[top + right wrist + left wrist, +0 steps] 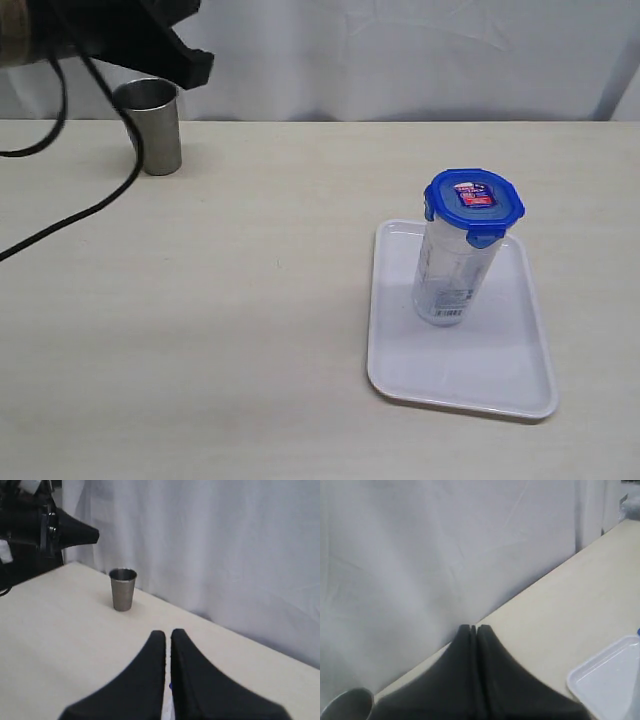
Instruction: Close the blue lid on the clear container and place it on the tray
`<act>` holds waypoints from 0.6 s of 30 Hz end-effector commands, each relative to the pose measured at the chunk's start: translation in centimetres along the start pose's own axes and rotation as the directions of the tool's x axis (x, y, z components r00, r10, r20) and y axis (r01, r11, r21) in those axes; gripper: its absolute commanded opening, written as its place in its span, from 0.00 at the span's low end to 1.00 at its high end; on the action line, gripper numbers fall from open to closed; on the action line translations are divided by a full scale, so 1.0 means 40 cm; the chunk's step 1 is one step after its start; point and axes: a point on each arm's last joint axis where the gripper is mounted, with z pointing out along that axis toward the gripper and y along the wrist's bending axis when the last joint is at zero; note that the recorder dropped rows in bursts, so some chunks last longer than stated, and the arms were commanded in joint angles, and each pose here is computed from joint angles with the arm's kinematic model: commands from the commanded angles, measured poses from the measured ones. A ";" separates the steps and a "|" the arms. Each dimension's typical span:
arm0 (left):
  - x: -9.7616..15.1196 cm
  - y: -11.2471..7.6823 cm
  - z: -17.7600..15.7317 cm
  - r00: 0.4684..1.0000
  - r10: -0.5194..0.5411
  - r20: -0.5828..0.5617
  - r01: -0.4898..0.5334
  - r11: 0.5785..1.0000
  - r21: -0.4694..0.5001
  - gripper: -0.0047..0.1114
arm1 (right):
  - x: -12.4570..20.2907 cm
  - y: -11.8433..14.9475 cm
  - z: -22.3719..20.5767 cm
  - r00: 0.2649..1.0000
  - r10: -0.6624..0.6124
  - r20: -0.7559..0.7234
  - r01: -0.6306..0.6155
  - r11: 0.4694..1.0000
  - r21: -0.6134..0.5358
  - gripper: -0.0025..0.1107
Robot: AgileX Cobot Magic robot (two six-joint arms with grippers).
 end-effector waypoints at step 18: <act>-0.041 -0.050 -0.545 0.858 -0.073 0.508 0.084 0.996 0.000 0.04 | 0.124 -0.027 -0.236 0.862 0.066 0.502 -0.054 0.998 -0.040 0.06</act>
